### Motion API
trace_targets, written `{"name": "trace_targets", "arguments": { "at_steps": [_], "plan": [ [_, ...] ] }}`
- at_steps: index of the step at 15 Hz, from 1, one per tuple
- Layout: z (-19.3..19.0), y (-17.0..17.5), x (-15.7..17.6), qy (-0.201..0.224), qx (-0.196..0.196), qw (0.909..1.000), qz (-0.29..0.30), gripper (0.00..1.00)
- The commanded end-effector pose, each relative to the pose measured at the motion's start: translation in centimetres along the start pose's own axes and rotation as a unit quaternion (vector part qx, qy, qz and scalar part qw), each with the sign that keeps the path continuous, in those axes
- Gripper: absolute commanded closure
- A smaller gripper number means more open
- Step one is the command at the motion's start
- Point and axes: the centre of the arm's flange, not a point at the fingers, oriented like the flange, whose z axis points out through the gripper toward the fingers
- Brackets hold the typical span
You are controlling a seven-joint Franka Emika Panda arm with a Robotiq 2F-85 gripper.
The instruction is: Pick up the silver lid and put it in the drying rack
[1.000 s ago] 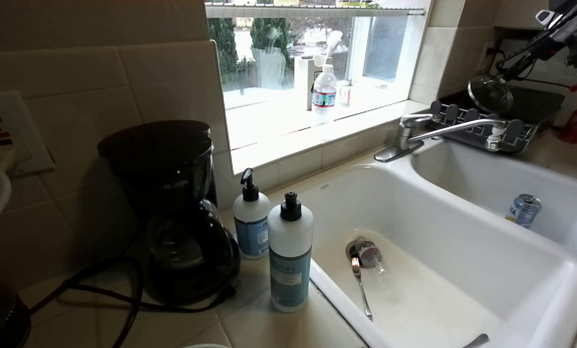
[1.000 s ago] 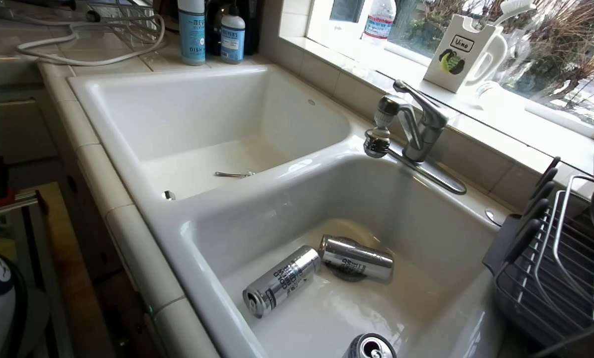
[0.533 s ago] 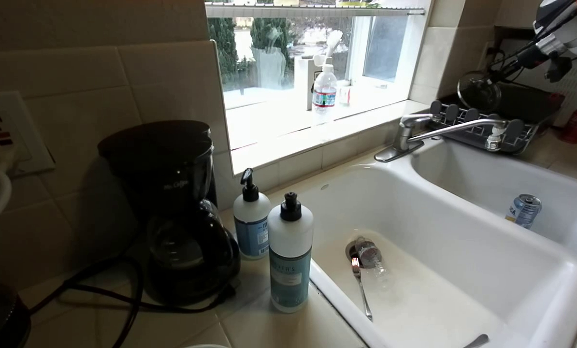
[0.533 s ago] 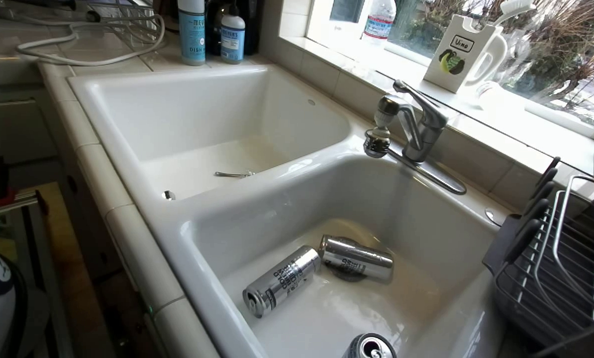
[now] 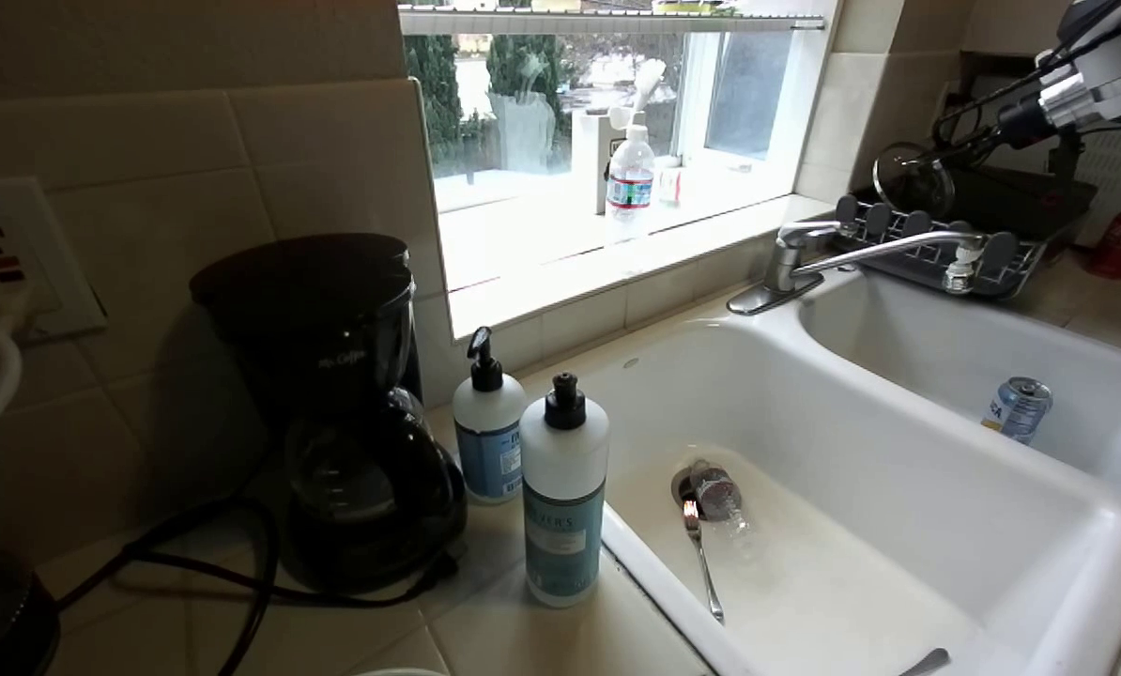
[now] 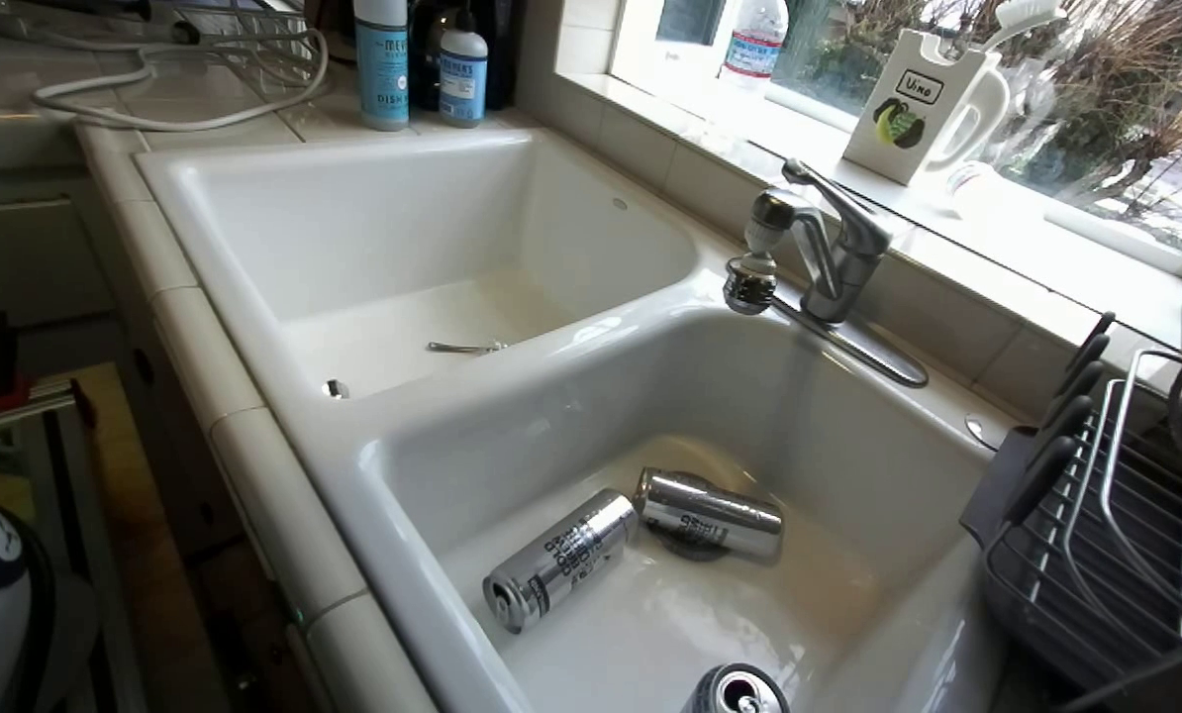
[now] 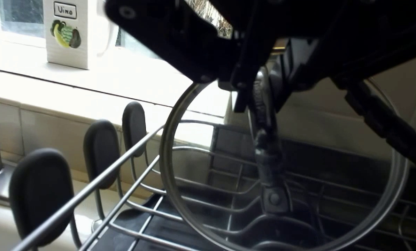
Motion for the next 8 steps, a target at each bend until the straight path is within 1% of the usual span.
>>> {"name": "trace_targets", "arguments": {
  "at_steps": [1, 4, 8],
  "plan": [
    [0.0, -0.2, -2.2, 0.005, 0.027, 0.9996, -0.01, 0.95],
    [0.8, 0.0, -3.6, -0.004, 0.037, 0.9992, -0.012, 0.95],
    [0.8, 0.1, -2.1, 0.007, 0.039, 0.9985, -0.038, 0.95]
  ]
}}
